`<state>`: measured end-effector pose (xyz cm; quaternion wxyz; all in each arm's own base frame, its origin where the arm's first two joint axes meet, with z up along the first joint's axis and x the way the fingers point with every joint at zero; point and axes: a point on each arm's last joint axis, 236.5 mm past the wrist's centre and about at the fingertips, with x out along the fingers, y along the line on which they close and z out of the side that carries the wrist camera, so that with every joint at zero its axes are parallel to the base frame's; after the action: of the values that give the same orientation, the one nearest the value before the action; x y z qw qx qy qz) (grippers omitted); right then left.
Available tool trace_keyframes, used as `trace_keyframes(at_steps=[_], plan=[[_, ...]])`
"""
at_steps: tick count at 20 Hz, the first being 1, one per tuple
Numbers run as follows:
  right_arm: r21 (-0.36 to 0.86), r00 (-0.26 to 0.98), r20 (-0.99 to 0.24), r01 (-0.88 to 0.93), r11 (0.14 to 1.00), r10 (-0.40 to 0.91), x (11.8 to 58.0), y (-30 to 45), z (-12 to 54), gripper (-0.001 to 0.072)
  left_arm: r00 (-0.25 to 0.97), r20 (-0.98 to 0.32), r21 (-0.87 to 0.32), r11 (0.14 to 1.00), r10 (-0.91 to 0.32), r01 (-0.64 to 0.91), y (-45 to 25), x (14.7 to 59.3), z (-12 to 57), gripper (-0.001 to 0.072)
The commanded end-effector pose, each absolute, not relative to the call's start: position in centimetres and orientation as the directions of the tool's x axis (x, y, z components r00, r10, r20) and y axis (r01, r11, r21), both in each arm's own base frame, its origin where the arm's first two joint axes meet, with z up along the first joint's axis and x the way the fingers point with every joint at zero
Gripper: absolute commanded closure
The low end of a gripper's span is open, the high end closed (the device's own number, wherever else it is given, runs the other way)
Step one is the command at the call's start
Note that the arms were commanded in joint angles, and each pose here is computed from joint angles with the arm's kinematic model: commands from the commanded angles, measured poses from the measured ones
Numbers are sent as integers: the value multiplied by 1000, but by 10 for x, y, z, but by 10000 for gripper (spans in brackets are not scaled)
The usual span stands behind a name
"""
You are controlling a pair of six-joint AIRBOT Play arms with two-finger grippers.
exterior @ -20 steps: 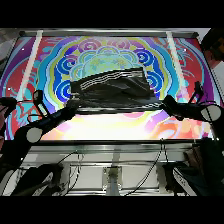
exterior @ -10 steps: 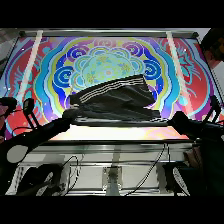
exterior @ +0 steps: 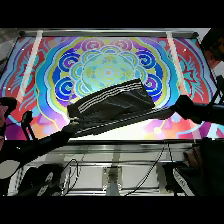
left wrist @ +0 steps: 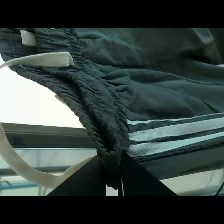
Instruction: Fold the clothes and pants, and hang the long-sleeved shirts on hangers.
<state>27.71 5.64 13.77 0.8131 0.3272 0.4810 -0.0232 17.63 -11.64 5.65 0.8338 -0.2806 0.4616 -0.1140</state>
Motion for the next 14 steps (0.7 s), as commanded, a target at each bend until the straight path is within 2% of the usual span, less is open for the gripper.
trace_keyframes(at_steps=[1, 4, 8, 14], plan=[[479, 540, -797, 293, 827, 271, 328, 52, 149, 707, 630, -692, -531, 840, -353, -113, -94, 198, 62, 690], [484, 496, -811, 267, 834, 312, 367, 63, 134, 708, 728, -613, -555, 823, -307, -120, -88, 243, 76, 690], [480, 502, -802, 221, 849, 323, 411, 85, 121, 707, 723, -630, -556, 815, -285, -163, -92, 284, 53, 689], [501, 530, -778, 197, 843, 338, 443, 109, 109, 709, 834, -483, -658, 740, -267, -144, -99, 361, 72, 688]])
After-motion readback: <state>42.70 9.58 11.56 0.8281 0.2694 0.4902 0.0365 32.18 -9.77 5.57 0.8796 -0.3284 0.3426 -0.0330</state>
